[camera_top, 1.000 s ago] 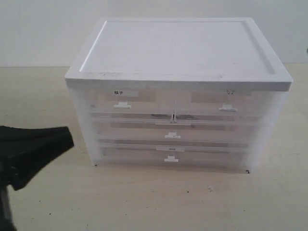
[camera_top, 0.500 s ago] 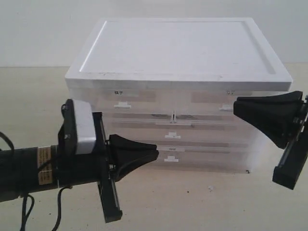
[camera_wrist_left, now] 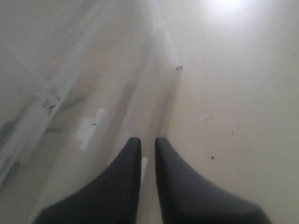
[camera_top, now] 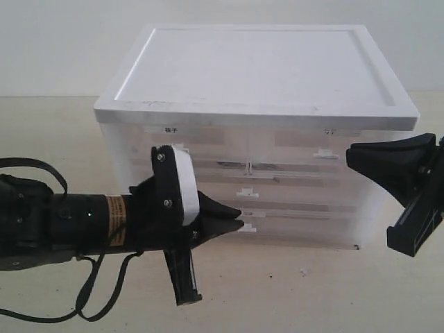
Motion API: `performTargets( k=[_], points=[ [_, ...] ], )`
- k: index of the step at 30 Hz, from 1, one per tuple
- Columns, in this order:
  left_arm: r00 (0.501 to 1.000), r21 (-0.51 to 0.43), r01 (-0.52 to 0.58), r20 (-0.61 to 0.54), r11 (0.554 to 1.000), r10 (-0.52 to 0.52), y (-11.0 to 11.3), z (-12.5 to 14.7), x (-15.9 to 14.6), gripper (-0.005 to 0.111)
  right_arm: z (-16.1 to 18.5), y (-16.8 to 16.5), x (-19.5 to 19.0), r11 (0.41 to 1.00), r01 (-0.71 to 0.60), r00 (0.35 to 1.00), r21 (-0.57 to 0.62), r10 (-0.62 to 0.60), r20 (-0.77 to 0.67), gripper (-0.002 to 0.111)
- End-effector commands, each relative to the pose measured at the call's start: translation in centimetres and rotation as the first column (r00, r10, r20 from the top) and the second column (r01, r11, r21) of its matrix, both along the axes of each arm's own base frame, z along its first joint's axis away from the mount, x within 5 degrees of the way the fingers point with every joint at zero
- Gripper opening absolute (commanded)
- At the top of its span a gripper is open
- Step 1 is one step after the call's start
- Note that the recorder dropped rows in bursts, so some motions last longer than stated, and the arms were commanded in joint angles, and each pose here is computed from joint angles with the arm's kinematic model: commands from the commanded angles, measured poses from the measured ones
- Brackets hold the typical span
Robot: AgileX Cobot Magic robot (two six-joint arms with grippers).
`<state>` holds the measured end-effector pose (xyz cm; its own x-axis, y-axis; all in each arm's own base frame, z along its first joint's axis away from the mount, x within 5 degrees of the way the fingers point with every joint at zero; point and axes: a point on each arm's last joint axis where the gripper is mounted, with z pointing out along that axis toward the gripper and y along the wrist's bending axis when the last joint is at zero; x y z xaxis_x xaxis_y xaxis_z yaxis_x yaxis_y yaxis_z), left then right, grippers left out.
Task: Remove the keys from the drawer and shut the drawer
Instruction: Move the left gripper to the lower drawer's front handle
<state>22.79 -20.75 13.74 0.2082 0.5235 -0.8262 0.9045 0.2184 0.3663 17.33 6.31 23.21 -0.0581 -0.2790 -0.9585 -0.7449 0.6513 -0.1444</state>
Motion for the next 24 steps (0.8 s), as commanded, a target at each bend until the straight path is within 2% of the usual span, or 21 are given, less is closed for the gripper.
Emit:
performTargets(
  k=[1, 2, 3, 4, 5, 6, 7, 9, 14, 17, 21, 24],
  points=[
    [0.993, 0.041, 0.059, 0.104, 0.997, -0.063, -1.8, 0.9, -1.1, 0.033, 0.1, 0.0, 0.0, 1.000, 0.000, 1.000, 0.013, 0.000, -0.003, 0.000],
    [0.984, 0.070, 0.100, 0.143, 0.993, -0.109, -2.5, 1.4, -2.1, 0.038, 0.1, 0.0, 0.0, 1.000, 0.000, 1.000, 0.013, 0.000, -0.003, 0.000],
    [0.982, 0.089, 0.089, 0.160, 0.992, -0.102, -2.7, 1.6, -2.4, 0.039, 0.2, 0.0, 0.1, 1.000, 0.000, 1.000, 0.013, 0.000, -0.001, 0.000],
    [0.973, 0.139, 0.020, 0.223, 0.990, -0.051, -2.9, 2.3, -2.6, 0.039, 0.2, 0.1, 0.0, 1.000, -0.008, 1.000, 0.019, 0.008, 0.002, 0.000],
    [0.960, 0.173, -0.003, 0.275, 0.985, -0.045, -2.9, 2.5, -2.6, 0.039, 0.3, 0.1, 0.0, 1.000, -0.013, 1.000, 0.023, 0.013, 0.004, 0.000],
    [0.934, 0.213, -0.069, 0.358, 0.975, -0.012, -3.1, 2.7, -2.5, 0.039, 0.3, 0.2, -0.1, 0.999, -0.025, 1.000, 0.032, 0.025, 0.009, 0.000],
    [0.913, 0.252, -0.086, 0.407, 0.964, -0.025, -3.2, 2.7, -2.6, 0.039, 0.4, 0.3, -0.1, 0.999, -0.034, 0.999, 0.037, 0.034, 0.013, 0.000],
    [0.902, 0.292, -0.098, 0.430, 0.951, -0.039, -3.4, 2.2, -2.8, 0.039, 0.4, 0.3, -0.1, 0.998, -0.038, 0.999, 0.040, 0.037, 0.015, 0.000],
    [0.888, 0.276, -0.088, 0.457, 0.957, -0.051, -4.1, 1.3, -3.0, 0.039, 0.4, 0.3, -0.1, 0.998, -0.036, 0.999, 0.047, 0.035, 0.008, 0.000],
    [0.865, 0.254, -0.122, 0.500, 0.960, -0.023, -4.3, 1.1, -2.7, 0.039, 0.4, 0.3, -0.2, 0.998, -0.035, 0.999, 0.053, 0.035, 0.003, 0.000],
    [0.834, 0.287, -0.201, 0.552, 0.937, 0.009, -3.9, 0.5, -2.0, 0.039, 0.4, 0.3, -0.2, 0.998, -0.035, 0.999, 0.053, 0.035, 0.003, 0.000],
    [0.832, 0.313, -0.205, 0.554, 0.927, -0.003, -3.8, -0.1, -1.9, 0.038, 0.5, 0.3, -0.2, 0.998, -0.041, 0.999, 0.054, 0.041, 0.008, 0.000]
  ],
)
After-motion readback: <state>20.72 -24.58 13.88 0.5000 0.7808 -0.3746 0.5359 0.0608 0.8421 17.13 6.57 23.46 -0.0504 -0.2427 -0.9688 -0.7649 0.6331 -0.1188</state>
